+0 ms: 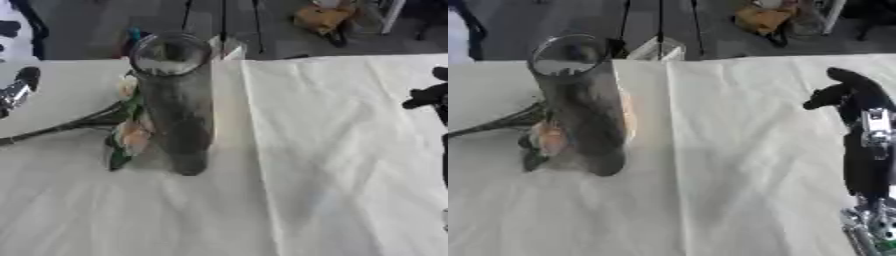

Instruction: Arrange flowers into the vase.

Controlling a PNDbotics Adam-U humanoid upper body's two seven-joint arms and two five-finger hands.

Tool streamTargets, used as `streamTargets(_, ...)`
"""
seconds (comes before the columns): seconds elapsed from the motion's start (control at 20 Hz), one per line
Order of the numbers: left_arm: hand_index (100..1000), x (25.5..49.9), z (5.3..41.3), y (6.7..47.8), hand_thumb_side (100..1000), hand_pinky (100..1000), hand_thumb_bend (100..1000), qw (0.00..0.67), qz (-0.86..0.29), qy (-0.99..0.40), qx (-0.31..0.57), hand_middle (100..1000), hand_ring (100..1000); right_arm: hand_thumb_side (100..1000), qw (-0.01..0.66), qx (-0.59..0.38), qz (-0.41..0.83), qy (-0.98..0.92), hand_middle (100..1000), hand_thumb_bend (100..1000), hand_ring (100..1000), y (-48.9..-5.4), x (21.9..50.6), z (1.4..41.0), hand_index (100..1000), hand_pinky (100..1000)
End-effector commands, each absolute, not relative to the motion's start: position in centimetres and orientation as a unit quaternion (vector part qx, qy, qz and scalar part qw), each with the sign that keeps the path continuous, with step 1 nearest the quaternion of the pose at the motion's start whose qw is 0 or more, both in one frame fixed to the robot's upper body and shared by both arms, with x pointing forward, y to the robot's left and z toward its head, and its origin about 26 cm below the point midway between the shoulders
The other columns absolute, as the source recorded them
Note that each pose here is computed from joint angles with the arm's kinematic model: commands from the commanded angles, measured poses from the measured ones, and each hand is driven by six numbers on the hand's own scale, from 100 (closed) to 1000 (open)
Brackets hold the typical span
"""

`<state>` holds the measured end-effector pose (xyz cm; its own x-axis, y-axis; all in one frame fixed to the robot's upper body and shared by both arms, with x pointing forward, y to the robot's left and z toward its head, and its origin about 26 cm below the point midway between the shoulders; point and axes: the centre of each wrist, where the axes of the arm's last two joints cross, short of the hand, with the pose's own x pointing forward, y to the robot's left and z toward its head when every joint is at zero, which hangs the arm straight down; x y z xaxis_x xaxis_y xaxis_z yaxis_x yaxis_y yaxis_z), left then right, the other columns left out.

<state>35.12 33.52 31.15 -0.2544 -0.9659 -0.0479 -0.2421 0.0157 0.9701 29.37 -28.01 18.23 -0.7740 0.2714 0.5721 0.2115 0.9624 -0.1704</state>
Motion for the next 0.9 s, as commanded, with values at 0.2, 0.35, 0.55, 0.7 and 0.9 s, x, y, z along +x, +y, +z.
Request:
streamTargets(0.2,1000,37.3,32.0,34.8,915,756,475,0.367,-0.54,-0.564,0.506,869,823,995,0.298,-0.126,0.066,-0.944,519,100,545,-28.0,29.1,19.0,789,775)
streamTargets(0.35,1000,38.5,31.8,34.8,900,758,537,0.369,-0.554,-0.549,0.505,869,823,994,0.299,-0.124,0.068,-0.944,519,100,544,-28.0,29.1,19.0,789,775)
streamTargets(0.55,1000,39.8,31.3,35.0,867,762,634,0.378,-0.562,-0.536,0.504,874,825,992,0.301,-0.122,0.069,-0.943,518,100,544,-27.9,29.1,19.0,789,776)
streamTargets(0.7,1000,40.4,30.7,34.8,803,764,656,0.378,-0.572,-0.526,0.503,878,826,990,0.301,-0.122,0.069,-0.943,518,100,544,-27.9,29.2,19.0,789,777)
streamTargets(0.9,1000,40.9,30.1,34.1,730,752,646,0.371,-0.59,-0.515,0.499,875,816,989,0.303,-0.12,0.069,-0.943,517,100,544,-27.8,29.2,19.0,789,778)
